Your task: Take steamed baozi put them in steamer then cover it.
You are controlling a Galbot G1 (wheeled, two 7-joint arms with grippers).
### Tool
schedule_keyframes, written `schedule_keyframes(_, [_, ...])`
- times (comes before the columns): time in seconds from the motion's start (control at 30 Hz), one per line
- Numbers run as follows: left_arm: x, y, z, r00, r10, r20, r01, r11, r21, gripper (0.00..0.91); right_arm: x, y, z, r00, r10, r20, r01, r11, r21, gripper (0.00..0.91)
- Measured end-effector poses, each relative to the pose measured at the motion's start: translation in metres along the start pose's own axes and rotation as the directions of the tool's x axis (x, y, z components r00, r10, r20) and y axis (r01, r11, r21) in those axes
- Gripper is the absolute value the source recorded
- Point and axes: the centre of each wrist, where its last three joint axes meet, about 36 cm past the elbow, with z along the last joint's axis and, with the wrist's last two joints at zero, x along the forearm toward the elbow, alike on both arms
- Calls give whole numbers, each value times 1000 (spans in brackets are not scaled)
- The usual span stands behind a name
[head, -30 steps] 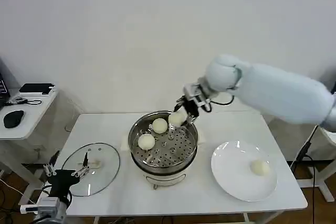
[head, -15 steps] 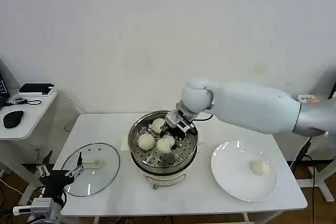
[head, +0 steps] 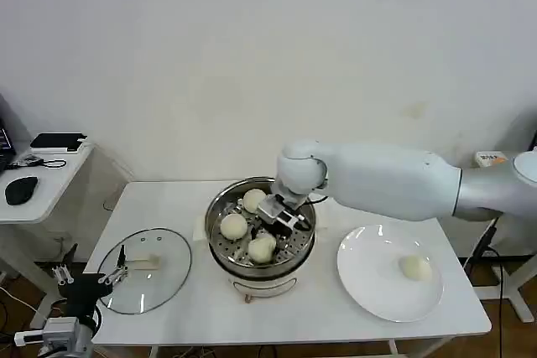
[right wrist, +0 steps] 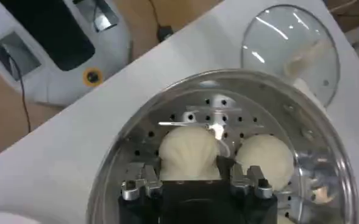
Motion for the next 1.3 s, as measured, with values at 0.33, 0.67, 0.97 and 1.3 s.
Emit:
schedule_keyframes(0.33, [-2, -1, -1, 1000, 3, 7, -3, 1000, 2, 907, 16, 2, 1, 999, 48, 2, -48, 999, 11, 907])
schedule_keyframes(0.67, [-7, 0, -3, 1000, 15, 17, -15, 1000, 2, 907, 78, 21, 38, 979, 194, -61, -200, 970, -137, 907])
schedule_keyframes(0.97, [-8, -2, -6, 999, 37, 28, -37, 999, 5, 907, 123, 94, 91, 954, 224, -198, -282, 892, -353, 907])
schedule_keyframes(1.3, [-12, -9, -8, 998, 57, 39, -57, 998, 6, 907, 111, 212, 148, 942, 129, -310, -286, 790, -543, 907])
